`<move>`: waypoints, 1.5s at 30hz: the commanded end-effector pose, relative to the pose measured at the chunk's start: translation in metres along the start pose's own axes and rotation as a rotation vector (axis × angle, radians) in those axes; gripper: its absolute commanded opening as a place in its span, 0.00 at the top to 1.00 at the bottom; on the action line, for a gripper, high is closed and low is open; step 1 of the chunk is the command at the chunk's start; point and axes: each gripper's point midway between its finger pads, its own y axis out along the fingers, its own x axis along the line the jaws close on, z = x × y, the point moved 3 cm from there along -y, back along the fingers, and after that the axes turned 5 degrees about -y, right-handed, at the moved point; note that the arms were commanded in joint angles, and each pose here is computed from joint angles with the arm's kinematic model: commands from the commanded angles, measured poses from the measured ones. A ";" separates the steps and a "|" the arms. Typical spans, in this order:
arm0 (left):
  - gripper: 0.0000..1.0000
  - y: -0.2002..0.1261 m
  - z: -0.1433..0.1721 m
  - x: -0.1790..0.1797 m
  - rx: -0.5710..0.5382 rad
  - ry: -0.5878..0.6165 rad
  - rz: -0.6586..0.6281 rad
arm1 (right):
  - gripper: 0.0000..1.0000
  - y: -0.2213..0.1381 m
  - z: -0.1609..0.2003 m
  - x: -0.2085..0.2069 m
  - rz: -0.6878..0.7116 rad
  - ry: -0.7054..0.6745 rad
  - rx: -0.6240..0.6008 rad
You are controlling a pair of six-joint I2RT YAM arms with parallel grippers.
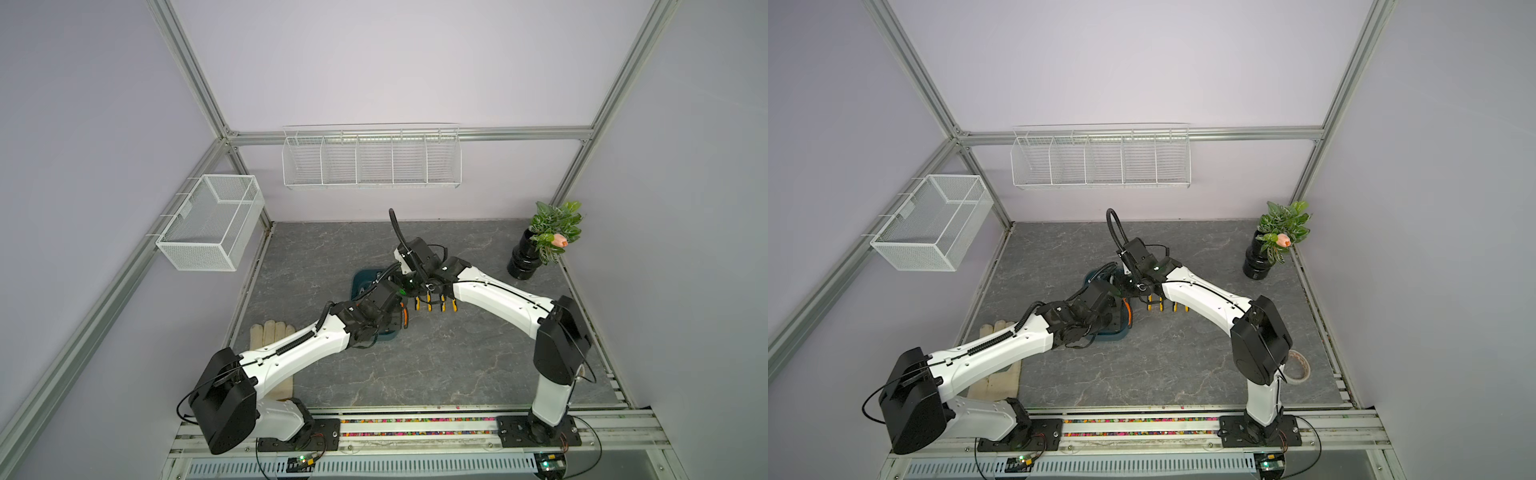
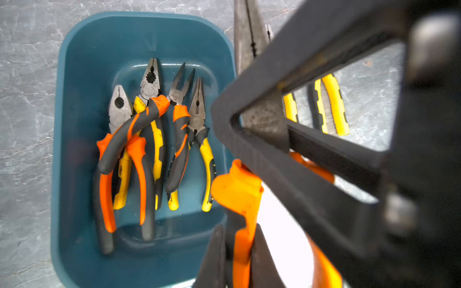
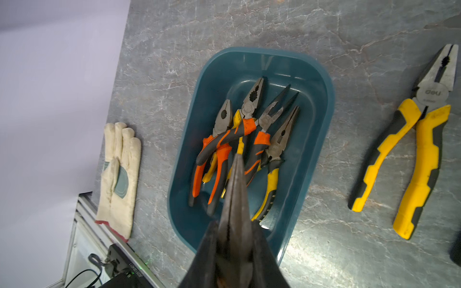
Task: Take the pliers out of the storage box
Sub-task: Pick up the pliers from the storage box, then place the pliers at the center of the board.
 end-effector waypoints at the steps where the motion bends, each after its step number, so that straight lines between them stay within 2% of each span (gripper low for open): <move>1: 0.89 -0.024 -0.032 -0.023 -0.139 -0.031 0.113 | 0.93 -0.008 0.009 0.001 -0.053 0.008 0.011; 6: 0.75 -0.028 -0.034 -0.024 -0.154 -0.044 0.135 | 0.94 -0.028 0.007 -0.001 -0.132 0.046 -0.010; 10: 0.52 -0.036 -0.036 -0.026 -0.185 -0.056 0.184 | 0.93 -0.042 0.003 -0.014 -0.182 0.101 -0.030; 11: 0.50 -0.039 -0.038 -0.026 -0.194 -0.057 0.195 | 0.93 -0.045 0.002 -0.018 -0.193 0.119 -0.039; 18: 0.48 -0.038 -0.034 -0.024 -0.180 -0.044 0.195 | 0.93 -0.071 -0.007 -0.036 -0.210 0.147 -0.086; 26: 0.48 -0.036 -0.033 -0.010 -0.189 -0.060 0.156 | 0.91 -0.090 -0.003 -0.118 0.108 0.118 -0.008; 30: 0.49 -0.034 -0.030 -0.009 -0.187 -0.060 0.162 | 0.90 -0.096 -0.005 -0.163 0.157 0.161 -0.006; 33: 0.49 -0.032 -0.028 -0.008 -0.182 -0.053 0.165 | 0.89 -0.090 -0.006 -0.192 0.168 0.150 0.036; 38: 0.49 -0.030 -0.027 -0.009 -0.179 -0.041 0.172 | 0.93 -0.058 -0.006 -0.218 0.134 0.156 0.161; 45: 0.50 -0.029 -0.024 -0.007 -0.176 -0.039 0.176 | 0.91 -0.039 -0.016 -0.255 0.196 0.185 0.139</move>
